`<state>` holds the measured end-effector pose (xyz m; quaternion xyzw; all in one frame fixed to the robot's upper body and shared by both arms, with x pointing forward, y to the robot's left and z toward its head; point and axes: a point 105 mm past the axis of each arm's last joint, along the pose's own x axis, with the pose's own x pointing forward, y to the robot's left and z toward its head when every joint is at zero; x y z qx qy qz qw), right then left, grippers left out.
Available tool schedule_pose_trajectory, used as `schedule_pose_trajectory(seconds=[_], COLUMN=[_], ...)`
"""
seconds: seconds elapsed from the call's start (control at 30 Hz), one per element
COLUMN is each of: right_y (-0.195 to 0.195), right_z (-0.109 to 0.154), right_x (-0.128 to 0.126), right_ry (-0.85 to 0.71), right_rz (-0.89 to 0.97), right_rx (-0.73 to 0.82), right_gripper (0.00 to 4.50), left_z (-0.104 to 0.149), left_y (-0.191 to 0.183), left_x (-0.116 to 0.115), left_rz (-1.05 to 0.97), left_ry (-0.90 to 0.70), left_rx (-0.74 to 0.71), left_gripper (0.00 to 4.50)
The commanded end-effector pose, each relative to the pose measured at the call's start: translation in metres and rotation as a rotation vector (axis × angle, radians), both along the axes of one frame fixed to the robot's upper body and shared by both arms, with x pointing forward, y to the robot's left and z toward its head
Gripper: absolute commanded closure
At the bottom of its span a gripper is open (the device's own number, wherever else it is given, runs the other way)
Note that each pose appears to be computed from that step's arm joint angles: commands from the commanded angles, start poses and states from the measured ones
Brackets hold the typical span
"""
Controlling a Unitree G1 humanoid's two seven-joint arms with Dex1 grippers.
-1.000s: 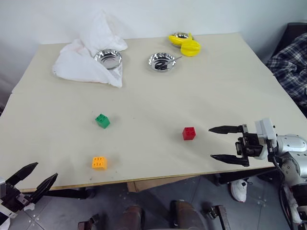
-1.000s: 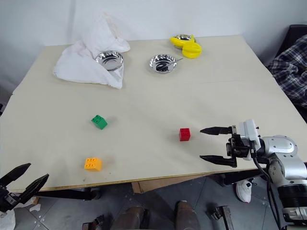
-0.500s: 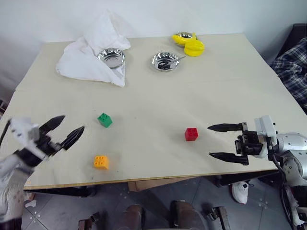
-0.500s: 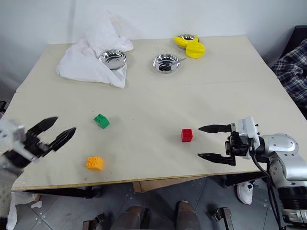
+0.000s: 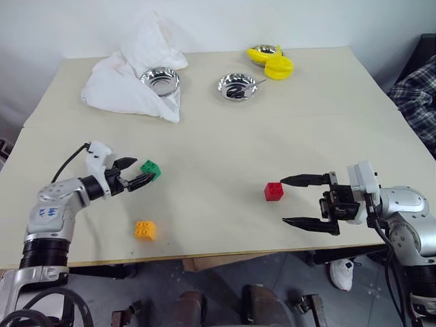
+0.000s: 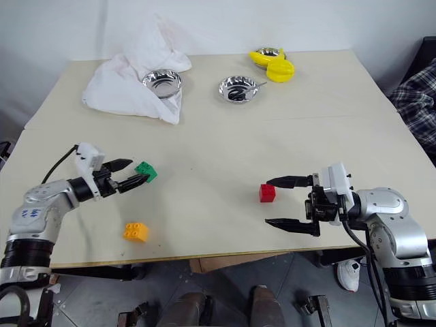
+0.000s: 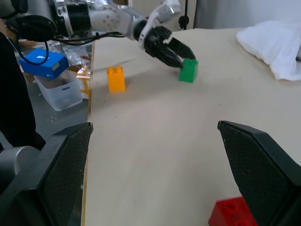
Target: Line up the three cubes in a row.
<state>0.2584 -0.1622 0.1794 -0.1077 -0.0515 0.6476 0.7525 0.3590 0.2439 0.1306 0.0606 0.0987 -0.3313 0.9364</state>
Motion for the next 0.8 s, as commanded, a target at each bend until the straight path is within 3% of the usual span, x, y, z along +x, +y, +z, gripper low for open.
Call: schedule_pose_trajectory(seconds=[0.03, 0.13, 0.37, 0.47, 0.63, 0.8], right_y=[-0.002, -0.005, -0.012, -0.018, -0.047, -0.068], right_z=[0.008, 0.007, 0.001, -0.001, -0.001, 0.001], right_x=[-0.002, -0.003, -0.002, -0.003, -0.009, -0.014], right_ry=[-0.044, -0.043, -0.042, -0.037, -0.025, -0.021], right_rz=[-0.014, -0.026, -0.075, -0.098, -0.166, -0.219], right_rx=[0.013, 0.011, 0.008, -0.003, -0.067, -0.115], right_gripper=[0.01, 0.0, 0.0, 0.0, 0.0, 0.0], left_z=[0.003, 0.001, 0.009, 0.018, 0.04, 0.031], left_y=[0.0, -0.003, -0.01, -0.026, -0.106, -0.163], left_x=[0.004, 0.004, 0.01, 0.008, -0.001, -0.01], left_rz=[-0.01, -0.027, -0.073, -0.185, -0.561, -0.745], left_ry=[-0.013, -0.01, -0.071, -0.105, -0.132, -0.084], left_rx=[0.018, 0.033, 0.029, 0.054, 0.189, 0.209], left_gripper=[0.19, 0.89, 3.03, 3.02, 3.02, 3.02])
